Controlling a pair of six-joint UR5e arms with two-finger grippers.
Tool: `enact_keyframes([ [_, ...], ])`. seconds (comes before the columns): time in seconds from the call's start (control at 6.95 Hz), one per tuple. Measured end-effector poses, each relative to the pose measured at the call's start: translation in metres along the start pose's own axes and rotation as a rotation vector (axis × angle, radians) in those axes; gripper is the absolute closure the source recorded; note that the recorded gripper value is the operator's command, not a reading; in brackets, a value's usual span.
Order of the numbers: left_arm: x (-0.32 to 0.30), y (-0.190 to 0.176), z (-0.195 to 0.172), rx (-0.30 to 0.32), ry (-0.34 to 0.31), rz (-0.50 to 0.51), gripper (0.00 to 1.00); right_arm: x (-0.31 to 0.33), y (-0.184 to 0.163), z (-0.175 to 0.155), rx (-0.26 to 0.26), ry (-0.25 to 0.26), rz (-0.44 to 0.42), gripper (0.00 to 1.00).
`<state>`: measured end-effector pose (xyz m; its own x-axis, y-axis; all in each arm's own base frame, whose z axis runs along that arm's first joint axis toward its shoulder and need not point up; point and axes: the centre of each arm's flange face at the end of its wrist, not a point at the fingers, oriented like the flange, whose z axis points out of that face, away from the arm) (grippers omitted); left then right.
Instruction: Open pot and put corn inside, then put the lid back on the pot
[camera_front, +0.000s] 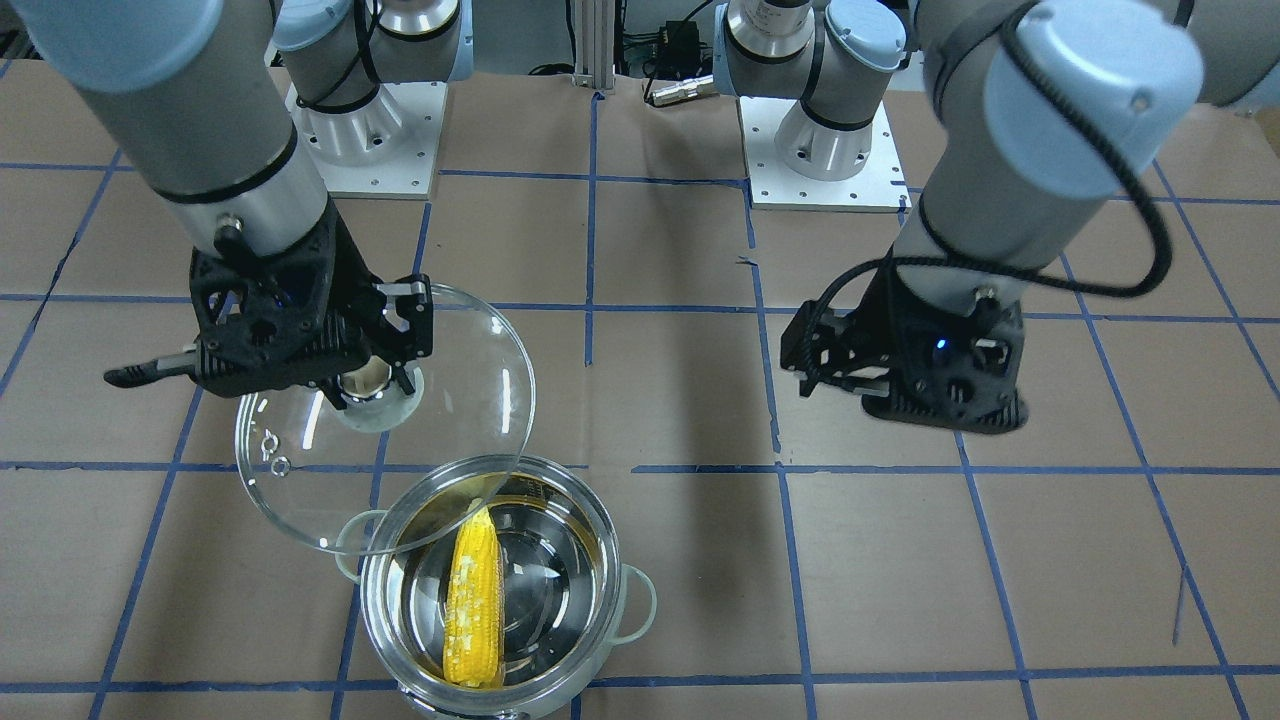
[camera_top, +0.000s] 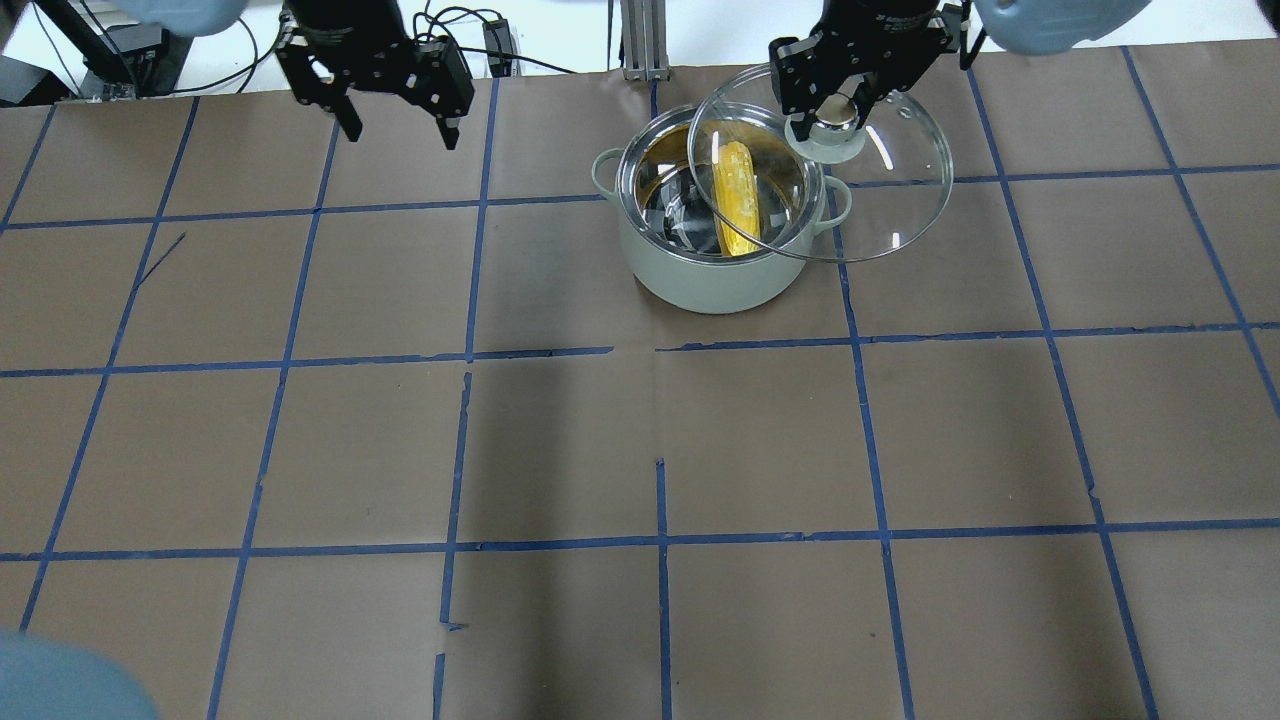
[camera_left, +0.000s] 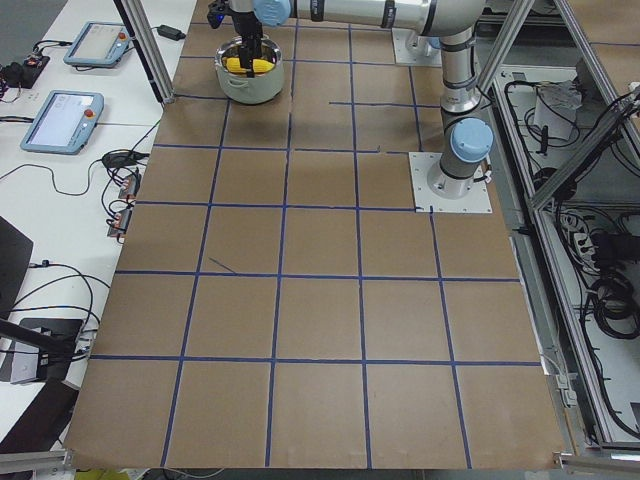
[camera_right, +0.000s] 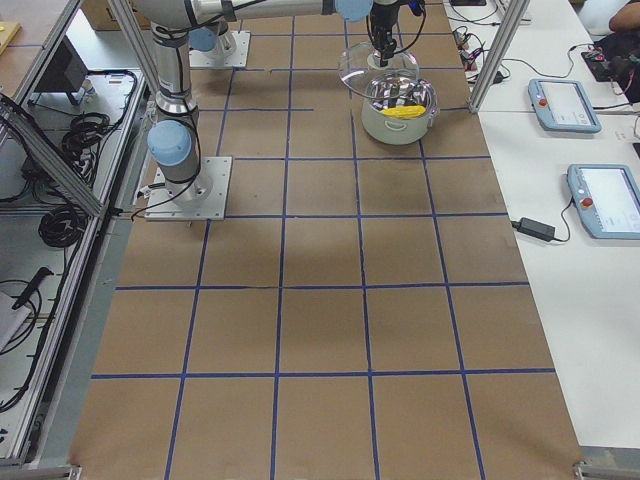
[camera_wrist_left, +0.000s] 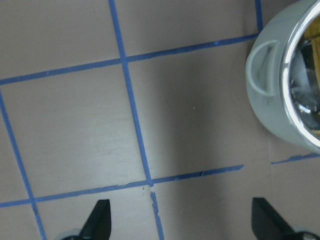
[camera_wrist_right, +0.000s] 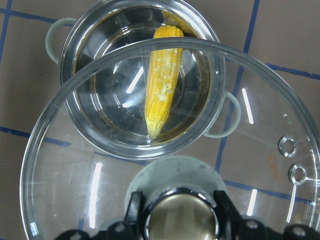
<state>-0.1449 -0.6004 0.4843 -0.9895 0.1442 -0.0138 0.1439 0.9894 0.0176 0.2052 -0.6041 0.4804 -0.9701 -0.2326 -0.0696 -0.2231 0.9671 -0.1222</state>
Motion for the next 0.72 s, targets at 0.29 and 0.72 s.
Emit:
enact_keyframes([
  [0.29,-0.012,0.071,-0.027,0.025,-0.007,-0.019,0.0,-0.006,-0.045,0.028,0.018,-0.001,-0.007,0.96],
  [0.72,-0.01,0.109,-0.056,0.047,-0.01,-0.043,0.0,-0.021,-0.097,0.067,0.02,0.0,0.012,0.96],
])
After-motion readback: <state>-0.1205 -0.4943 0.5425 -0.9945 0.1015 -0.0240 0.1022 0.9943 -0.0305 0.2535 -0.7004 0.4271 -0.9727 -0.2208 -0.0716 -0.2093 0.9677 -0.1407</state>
